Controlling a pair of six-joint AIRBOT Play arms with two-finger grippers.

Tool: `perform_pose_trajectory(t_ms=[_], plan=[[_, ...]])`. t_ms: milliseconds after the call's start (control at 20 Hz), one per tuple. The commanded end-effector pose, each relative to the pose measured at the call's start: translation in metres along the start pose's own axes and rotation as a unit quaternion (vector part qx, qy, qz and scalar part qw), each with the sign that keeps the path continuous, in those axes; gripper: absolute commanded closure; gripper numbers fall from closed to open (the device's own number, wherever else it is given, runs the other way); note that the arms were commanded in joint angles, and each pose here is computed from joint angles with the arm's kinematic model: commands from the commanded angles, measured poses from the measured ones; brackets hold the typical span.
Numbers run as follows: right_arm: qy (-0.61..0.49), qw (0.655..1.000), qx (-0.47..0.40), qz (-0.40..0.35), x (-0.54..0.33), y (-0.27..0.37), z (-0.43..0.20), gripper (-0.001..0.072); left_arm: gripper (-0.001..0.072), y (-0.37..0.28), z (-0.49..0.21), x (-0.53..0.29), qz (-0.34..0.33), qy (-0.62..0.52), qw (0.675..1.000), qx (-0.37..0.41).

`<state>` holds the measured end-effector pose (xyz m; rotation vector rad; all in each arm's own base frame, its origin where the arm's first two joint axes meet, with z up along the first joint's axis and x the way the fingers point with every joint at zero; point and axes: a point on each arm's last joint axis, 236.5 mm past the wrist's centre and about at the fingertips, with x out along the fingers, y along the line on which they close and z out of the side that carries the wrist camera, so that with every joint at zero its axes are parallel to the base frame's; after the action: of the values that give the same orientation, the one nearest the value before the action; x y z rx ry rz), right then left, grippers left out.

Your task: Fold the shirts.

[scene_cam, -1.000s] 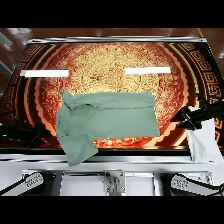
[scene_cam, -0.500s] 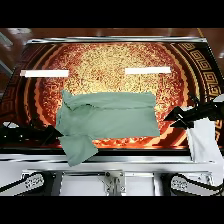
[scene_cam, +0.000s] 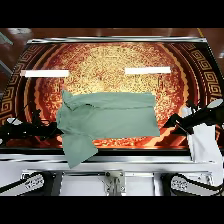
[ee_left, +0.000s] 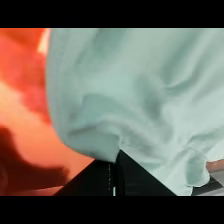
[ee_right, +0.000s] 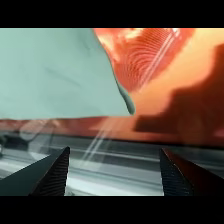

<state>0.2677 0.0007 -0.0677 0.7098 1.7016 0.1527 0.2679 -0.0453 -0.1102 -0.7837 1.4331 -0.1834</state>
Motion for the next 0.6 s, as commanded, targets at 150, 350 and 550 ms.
perform_pose_trajectory(t_ms=[150,350,550], plan=[[-0.036,0.997,0.064,0.037,0.050,-0.009,0.011,0.0037,0.0667,-0.027,0.015,-0.026,-0.017,-0.022,0.999,0.042],[-0.021,0.994,0.071,0.077,0.064,0.002,0.010,0.0037,0.0667,-0.033,0.024,-0.034,-0.018,-0.034,0.998,0.053],[-0.019,0.998,0.036,0.056,0.078,0.015,0.010,0.0038,0.0667,-0.036,0.030,-0.038,-0.017,-0.043,0.997,0.058]])
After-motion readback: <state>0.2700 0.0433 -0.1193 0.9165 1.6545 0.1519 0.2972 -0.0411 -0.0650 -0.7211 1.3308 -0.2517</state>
